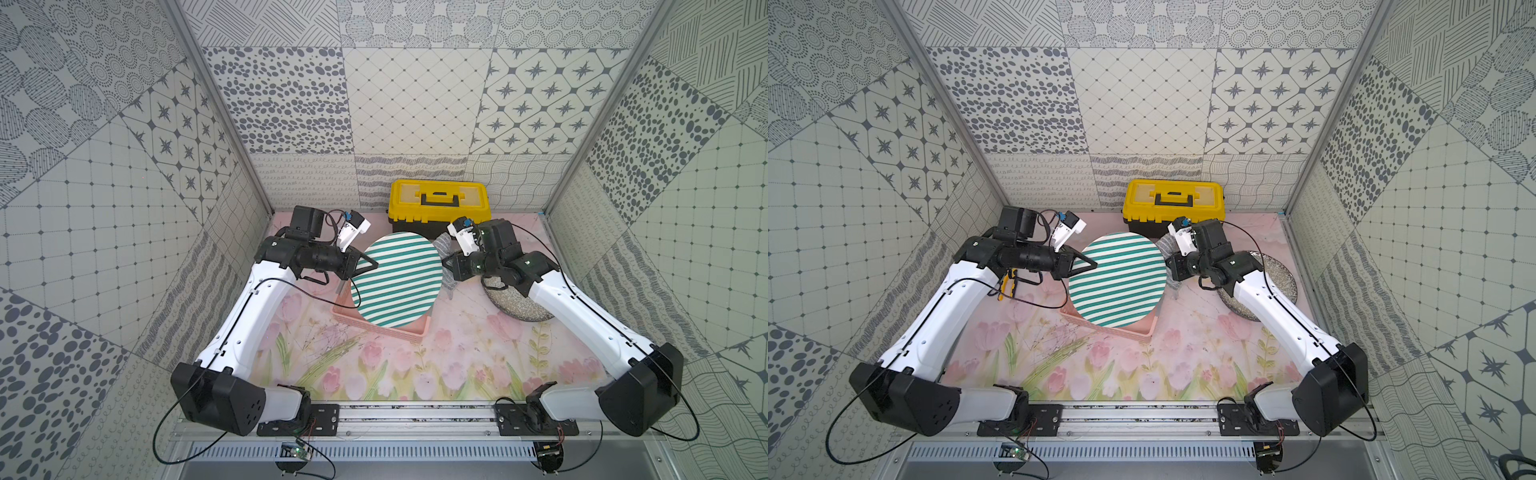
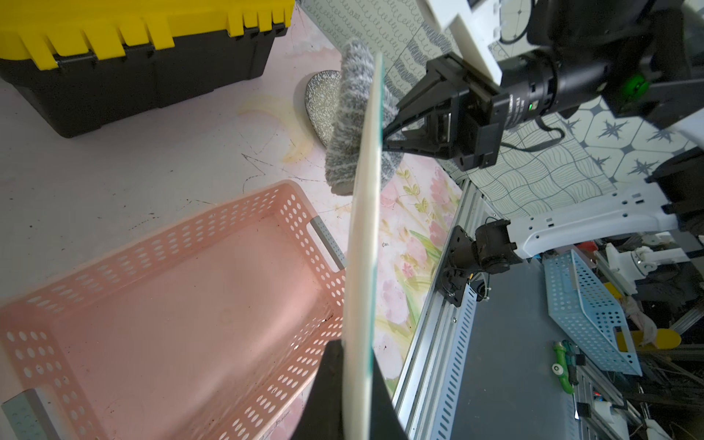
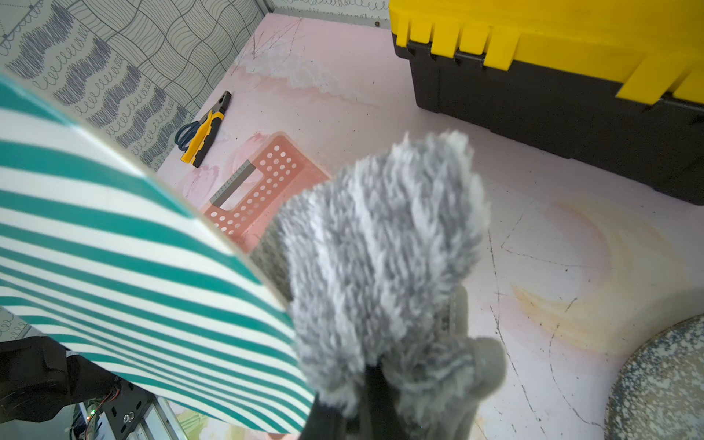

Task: Wipe the wet plate dry
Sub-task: Wipe the plate with towel.

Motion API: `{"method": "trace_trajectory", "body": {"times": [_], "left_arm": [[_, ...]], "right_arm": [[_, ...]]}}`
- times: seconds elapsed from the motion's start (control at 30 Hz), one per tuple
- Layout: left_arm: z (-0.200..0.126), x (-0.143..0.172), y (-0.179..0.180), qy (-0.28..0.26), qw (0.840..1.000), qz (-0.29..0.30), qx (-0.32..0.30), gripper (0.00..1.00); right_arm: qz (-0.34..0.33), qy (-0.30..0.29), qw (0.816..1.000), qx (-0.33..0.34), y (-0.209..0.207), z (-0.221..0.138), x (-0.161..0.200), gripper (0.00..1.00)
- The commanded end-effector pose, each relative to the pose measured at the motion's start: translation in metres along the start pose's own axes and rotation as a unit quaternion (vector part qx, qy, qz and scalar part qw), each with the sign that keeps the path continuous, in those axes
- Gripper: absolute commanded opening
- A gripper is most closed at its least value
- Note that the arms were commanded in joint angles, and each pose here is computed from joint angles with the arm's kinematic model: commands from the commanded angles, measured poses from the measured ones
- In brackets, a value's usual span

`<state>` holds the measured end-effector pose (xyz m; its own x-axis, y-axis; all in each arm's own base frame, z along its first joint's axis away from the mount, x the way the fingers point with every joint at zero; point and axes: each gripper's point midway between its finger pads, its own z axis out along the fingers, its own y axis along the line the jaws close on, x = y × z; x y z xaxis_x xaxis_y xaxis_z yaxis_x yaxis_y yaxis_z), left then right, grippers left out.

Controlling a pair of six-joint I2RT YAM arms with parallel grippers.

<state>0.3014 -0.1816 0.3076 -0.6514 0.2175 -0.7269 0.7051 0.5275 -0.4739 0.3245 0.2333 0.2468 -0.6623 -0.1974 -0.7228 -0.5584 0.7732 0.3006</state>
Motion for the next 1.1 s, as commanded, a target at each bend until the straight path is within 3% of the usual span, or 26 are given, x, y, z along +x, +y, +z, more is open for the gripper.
{"method": "trace_trajectory", "body": {"times": [0.0,1.07], "left_arm": [[-0.012,-0.043,-0.003,-0.078,0.996,-0.010,0.040,0.00],[-0.017,-0.057,0.039,-0.122,0.980,-0.143,0.063,0.00]], "right_arm": [[-0.009,-0.018,0.999,-0.044,0.019,-0.006,-0.005,0.00],[-0.005,-0.020,0.994,-0.109,0.050,0.017,0.012,0.00]]}}
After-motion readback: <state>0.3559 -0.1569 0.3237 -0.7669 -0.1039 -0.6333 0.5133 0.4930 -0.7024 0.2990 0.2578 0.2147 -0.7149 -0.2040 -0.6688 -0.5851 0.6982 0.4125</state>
